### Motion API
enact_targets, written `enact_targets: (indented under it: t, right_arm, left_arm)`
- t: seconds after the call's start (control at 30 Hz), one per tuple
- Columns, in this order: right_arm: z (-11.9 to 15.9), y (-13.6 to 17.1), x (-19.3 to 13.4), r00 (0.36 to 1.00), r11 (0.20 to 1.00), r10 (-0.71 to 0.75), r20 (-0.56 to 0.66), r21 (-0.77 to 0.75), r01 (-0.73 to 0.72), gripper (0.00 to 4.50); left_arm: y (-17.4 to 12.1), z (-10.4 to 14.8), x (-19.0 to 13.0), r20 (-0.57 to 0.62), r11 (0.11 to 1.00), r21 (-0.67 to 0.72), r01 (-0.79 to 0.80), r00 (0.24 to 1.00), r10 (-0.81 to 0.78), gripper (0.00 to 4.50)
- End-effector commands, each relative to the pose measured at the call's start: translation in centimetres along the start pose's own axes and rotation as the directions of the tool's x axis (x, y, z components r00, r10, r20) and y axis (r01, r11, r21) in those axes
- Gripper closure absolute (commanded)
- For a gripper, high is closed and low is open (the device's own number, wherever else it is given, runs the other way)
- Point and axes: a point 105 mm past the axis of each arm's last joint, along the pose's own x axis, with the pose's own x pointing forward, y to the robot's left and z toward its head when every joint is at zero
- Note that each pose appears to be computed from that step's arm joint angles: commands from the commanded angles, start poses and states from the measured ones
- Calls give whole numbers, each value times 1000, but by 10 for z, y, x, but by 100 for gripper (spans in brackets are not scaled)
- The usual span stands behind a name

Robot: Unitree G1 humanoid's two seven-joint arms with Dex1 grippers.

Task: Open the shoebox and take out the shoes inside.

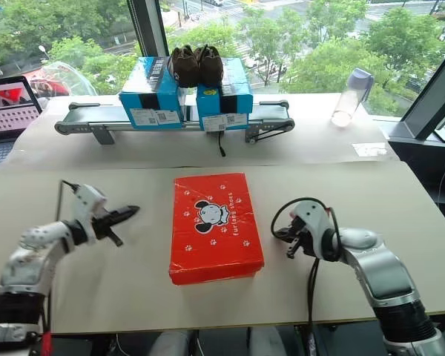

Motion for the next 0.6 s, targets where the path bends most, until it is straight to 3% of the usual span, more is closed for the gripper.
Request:
enact_targets:
  t: [0.03, 0.2, 0.33, 0.4, 0.6]
  right_arm:
    - [8, -26, -19, 998, 995, -57, 4, -87, 57, 445]
    - [17, -31, -42, 1000, 992, 18, 1, -125, -17, 445]
    - [28, -23, -55, 994, 987, 112, 10, -116, -110, 450]
    - [33, -23, -55, 992, 982, 120, 24, -152, -115, 450]
    - [45, -2, -21, 968, 961, 227, 107, -186, -205, 450]
  left_arm:
    - [1, 38, -5, 83, 995, 63, 74, 993, -79, 450]
    - [-32, 84, -25, 134, 940, 65, 335, 931, -341, 450]
    - [-52, 106, -51, 81, 874, 43, 483, 871, -485, 359]
    - [-57, 121, -59, 40, 859, 55, 509, 858, -511, 280]
    - [-92, 154, -70, -128, 757, 139, 638, 770, -625, 82]
